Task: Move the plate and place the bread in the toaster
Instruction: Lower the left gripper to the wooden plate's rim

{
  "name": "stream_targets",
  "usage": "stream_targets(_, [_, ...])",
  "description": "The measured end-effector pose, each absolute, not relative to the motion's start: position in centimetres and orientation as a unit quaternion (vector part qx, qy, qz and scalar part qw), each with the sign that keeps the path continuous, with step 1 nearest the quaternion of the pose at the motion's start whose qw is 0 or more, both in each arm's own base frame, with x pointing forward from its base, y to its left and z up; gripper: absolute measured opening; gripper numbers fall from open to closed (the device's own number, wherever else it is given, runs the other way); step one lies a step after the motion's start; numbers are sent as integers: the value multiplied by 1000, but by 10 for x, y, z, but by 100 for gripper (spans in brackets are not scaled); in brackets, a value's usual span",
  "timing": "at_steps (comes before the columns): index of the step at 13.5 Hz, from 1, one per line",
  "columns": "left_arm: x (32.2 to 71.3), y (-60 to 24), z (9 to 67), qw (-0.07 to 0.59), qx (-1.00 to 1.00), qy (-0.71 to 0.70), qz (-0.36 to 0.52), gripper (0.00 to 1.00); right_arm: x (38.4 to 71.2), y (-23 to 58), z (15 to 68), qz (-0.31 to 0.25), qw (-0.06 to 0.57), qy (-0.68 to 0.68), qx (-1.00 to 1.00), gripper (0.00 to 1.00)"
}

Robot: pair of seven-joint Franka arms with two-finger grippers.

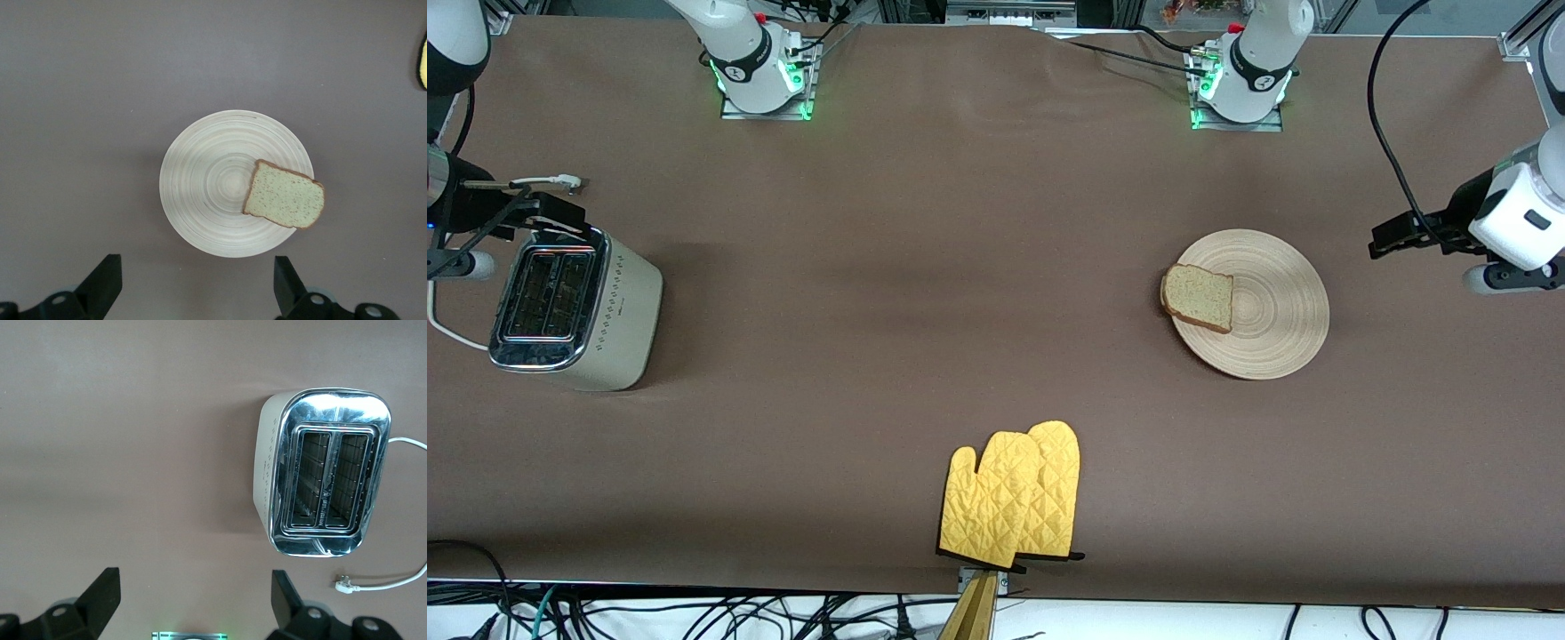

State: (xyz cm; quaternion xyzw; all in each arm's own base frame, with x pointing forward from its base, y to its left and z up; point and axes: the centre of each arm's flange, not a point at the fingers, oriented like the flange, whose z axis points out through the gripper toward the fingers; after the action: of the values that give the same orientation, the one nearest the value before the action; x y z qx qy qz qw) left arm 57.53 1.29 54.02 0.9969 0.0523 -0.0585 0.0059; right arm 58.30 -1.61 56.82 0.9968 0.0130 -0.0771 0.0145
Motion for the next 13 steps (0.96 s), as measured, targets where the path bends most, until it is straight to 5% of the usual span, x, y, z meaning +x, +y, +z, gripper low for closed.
stream_targets(13, [577,114,420,97,994,29,-30,100,584,-16,566,-79,15,13,997,100])
